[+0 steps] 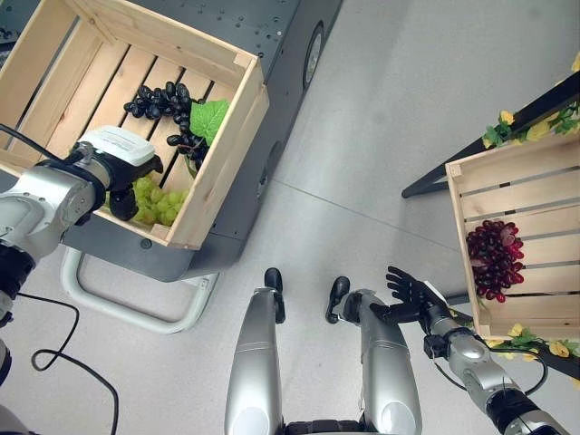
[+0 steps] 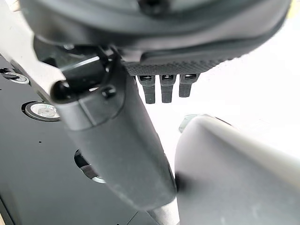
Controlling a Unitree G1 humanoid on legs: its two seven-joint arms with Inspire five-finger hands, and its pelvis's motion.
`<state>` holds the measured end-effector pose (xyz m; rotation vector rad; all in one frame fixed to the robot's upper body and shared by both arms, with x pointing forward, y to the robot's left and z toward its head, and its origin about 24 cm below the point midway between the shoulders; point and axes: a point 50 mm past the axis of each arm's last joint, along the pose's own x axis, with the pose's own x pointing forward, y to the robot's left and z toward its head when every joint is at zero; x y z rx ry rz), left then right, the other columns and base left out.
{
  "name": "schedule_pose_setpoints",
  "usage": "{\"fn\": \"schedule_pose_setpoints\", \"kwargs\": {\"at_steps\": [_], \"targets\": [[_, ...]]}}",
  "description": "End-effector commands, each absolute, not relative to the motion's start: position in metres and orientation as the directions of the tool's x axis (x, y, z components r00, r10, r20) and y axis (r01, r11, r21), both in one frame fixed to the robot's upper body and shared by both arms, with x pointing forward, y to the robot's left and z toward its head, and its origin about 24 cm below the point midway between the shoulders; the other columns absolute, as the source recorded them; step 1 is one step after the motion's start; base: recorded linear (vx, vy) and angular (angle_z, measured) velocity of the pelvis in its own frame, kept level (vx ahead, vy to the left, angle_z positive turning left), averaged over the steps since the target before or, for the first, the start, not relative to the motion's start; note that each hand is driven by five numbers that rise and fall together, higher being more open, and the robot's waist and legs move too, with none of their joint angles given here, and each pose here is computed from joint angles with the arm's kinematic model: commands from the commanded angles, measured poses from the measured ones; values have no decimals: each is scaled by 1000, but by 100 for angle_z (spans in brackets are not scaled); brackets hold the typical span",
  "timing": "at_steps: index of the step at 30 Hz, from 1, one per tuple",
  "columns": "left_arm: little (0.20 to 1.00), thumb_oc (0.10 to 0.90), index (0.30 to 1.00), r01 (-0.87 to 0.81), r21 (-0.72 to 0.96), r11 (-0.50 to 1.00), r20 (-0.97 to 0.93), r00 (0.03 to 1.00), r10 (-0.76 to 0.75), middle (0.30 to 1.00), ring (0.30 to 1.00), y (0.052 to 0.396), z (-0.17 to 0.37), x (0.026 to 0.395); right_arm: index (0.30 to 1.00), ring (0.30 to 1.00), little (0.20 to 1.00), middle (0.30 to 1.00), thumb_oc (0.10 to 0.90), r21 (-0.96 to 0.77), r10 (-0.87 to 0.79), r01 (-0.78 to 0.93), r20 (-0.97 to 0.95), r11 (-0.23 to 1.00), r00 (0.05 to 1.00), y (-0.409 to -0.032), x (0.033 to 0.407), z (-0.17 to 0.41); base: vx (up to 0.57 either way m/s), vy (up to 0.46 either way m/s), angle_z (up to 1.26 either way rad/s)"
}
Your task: Pick up the fruits from the basket on one side to the basket on the other side
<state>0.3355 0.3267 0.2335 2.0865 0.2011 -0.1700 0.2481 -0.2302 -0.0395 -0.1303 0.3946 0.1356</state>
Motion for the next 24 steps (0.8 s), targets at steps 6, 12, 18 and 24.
{"fn": "schedule_pose_setpoints", "kwargs": {"at_steps": [6, 12, 18, 24], "targets": [[900, 800, 900, 189, 774, -605, -171, 981, 88, 900, 900, 330, 274, 324, 900, 900, 900, 900, 800, -117, 89, -132, -319, 984, 944, -247, 244, -31, -2, -8, 0], [900, 800, 900, 365, 692, -623, -347, 925, 156, 900, 900, 320, 261, 331, 900, 900, 900, 900, 800, -122, 78, -123, -321, 985, 944, -252, 246, -31, -9, -6, 5], [900, 800, 900, 510, 656, -556, -465, 854, 234, 900, 900, 315, 245, 336, 900, 900, 900, 900, 800, -112, 75, -113, -300, 987, 951, -251, 250, -28, 0, 0, 0], [900, 800, 900, 569, 658, -494, -462, 822, 332, 900, 900, 326, 231, 341, 900, 900, 900, 900, 800, -112, 64, -100, -283, 989, 957, -250, 254, -25, -13, -1, 0]]}}
